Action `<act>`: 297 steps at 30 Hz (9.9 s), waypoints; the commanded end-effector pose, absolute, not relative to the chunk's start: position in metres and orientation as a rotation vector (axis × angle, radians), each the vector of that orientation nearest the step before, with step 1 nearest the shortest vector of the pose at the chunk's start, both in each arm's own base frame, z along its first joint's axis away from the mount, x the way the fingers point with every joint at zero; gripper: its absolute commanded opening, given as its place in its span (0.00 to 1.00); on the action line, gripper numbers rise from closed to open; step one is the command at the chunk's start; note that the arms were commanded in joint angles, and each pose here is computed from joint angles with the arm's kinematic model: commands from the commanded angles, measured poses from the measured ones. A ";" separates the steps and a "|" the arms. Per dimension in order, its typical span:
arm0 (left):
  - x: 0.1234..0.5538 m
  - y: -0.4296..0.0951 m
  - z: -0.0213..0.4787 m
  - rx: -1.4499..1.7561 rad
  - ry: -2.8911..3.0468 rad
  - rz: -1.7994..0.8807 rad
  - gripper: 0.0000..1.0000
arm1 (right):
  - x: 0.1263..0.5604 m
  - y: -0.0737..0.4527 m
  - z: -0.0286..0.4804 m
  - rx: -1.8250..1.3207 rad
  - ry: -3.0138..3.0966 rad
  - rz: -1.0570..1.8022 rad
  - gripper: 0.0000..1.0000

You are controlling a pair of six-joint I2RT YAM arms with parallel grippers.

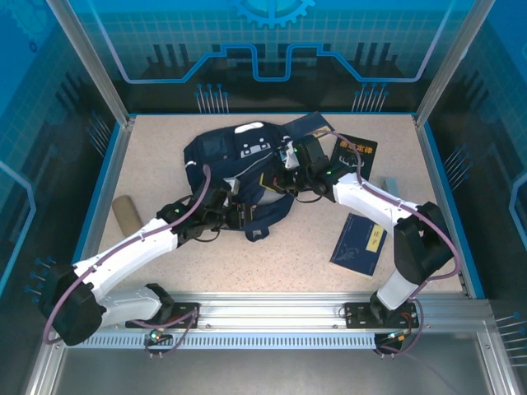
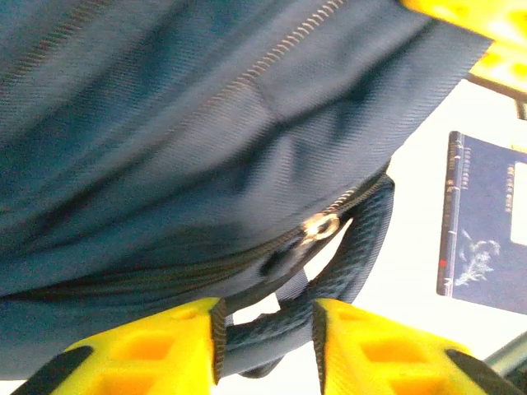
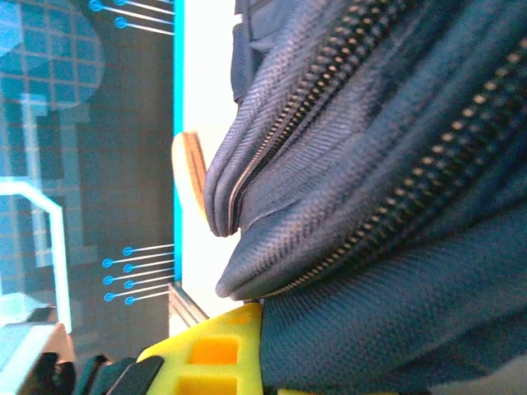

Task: Pack books, pencil case, and school supplies into a backpack

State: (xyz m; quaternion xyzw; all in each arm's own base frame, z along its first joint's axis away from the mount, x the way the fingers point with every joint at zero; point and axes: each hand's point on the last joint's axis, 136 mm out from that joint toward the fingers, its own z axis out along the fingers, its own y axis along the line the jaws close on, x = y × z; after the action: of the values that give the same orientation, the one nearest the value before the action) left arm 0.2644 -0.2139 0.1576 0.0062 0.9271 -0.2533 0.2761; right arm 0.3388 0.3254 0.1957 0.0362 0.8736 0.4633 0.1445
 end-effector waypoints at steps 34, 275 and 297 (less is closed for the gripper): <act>0.285 -0.146 0.148 -0.154 2.406 -0.185 0.00 | 0.326 0.353 0.232 -0.099 2.446 1.323 0.00; 0.297 -0.335 -0.006 0.187 2.941 -0.131 0.53 | 0.293 0.155 0.034 0.434 2.993 0.768 0.34; 0.290 -0.332 -0.012 0.240 2.955 -0.106 0.51 | 0.294 0.156 0.063 0.460 2.916 0.814 0.26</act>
State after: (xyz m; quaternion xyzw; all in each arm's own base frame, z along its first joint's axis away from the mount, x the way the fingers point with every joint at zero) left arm 0.3172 -0.3451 0.0276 0.0581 0.9849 -0.0685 0.1478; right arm 0.2978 0.1503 0.0573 0.1512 0.9551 0.2509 0.0452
